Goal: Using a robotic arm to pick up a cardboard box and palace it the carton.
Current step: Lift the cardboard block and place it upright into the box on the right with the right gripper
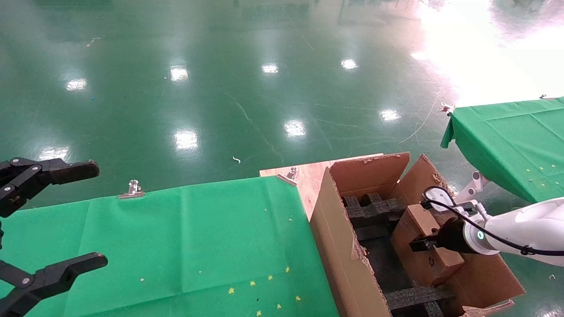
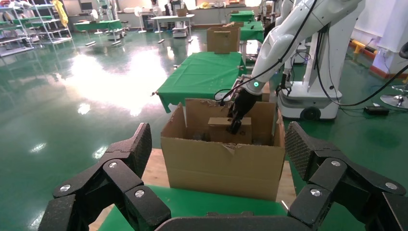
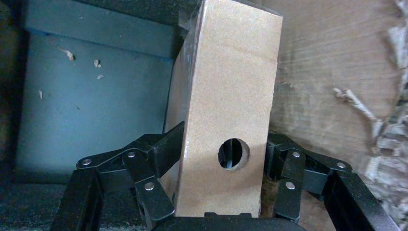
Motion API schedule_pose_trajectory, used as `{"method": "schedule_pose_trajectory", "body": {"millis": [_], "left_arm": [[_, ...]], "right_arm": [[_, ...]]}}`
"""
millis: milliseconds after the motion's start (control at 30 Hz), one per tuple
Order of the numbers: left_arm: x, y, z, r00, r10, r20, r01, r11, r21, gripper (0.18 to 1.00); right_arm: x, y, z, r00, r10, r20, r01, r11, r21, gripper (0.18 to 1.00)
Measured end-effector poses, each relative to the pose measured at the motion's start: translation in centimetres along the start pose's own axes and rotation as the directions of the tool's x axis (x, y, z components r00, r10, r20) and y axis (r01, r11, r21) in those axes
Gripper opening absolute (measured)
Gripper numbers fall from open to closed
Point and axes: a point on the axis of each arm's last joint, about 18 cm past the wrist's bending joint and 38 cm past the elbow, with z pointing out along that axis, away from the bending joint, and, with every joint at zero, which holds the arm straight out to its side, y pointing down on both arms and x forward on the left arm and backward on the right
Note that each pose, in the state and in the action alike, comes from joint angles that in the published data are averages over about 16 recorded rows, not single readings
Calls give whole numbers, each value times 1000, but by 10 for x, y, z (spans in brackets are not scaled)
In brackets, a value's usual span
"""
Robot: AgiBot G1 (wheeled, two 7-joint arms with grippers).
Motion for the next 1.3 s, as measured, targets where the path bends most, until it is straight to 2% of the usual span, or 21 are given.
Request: {"method": "schedule_pose_trajectory", "body": {"millis": [933, 1133, 1300], "left_arm": [[0, 0, 0, 1000, 0, 0, 0, 1000, 0, 1001], [0, 0, 0, 1000, 0, 0, 0, 1000, 0, 1001], [0, 0, 0, 1000, 0, 0, 0, 1000, 0, 1001]], "right_arm": [[-5, 3, 14, 1000, -27, 0, 27, 1000, -4, 383], [-5, 3, 14, 1000, -28, 0, 28, 1000, -3, 415], [-4, 1, 13, 1000, -29, 0, 29, 1000, -1, 471]]}}
